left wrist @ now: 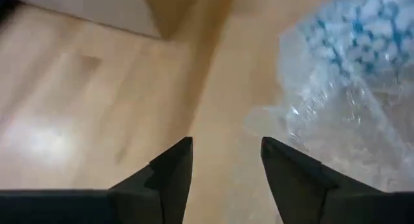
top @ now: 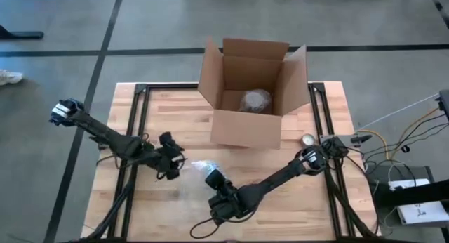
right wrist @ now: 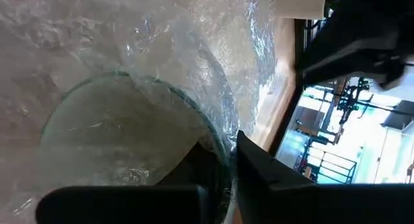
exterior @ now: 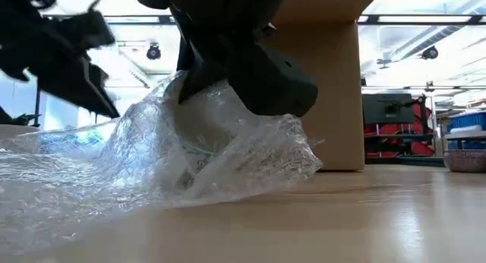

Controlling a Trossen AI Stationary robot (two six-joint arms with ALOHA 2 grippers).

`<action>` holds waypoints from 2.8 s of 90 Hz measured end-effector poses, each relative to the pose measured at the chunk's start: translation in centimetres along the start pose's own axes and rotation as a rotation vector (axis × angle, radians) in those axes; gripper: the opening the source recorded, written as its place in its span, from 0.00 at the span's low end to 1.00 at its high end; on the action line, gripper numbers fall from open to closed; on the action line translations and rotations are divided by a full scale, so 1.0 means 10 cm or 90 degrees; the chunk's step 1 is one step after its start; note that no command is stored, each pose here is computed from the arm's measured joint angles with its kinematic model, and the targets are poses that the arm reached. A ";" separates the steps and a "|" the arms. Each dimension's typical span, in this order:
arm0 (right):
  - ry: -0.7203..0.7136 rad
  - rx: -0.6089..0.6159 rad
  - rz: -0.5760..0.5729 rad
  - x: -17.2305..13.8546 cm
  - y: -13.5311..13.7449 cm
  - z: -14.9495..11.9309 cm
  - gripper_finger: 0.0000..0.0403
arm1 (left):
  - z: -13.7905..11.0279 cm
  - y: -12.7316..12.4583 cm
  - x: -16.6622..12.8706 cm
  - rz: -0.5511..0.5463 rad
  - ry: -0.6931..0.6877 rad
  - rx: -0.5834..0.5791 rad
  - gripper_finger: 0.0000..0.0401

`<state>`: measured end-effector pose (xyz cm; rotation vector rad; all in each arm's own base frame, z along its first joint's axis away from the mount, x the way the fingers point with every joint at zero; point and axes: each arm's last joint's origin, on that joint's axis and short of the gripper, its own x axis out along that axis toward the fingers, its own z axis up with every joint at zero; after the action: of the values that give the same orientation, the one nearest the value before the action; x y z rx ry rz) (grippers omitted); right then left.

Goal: Wrap mug
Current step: Wrap the blue patterned mug with the bubble wrap

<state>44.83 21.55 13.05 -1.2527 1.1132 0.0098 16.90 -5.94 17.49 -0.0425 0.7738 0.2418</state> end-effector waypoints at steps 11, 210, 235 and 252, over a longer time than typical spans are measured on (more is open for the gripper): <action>-0.001 0.008 -0.001 0.00 0.00 0.00 0.04 | -0.01 0.11 0.13 -0.010 0.039 0.005 0.45; -0.030 0.047 0.026 0.07 -0.08 0.00 0.05 | 0.15 0.41 0.28 -0.170 0.169 -0.044 0.51; -0.031 0.047 0.026 0.07 -0.08 0.00 0.05 | -0.05 0.63 0.52 -0.218 0.128 -0.082 0.55; -0.031 0.043 0.026 0.07 -0.08 0.00 0.05 | -0.07 0.60 0.67 -0.253 0.123 -0.059 0.52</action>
<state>45.61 20.89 13.15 -1.1636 1.0884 0.0325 19.64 1.13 12.68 -0.3080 0.9279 -0.1068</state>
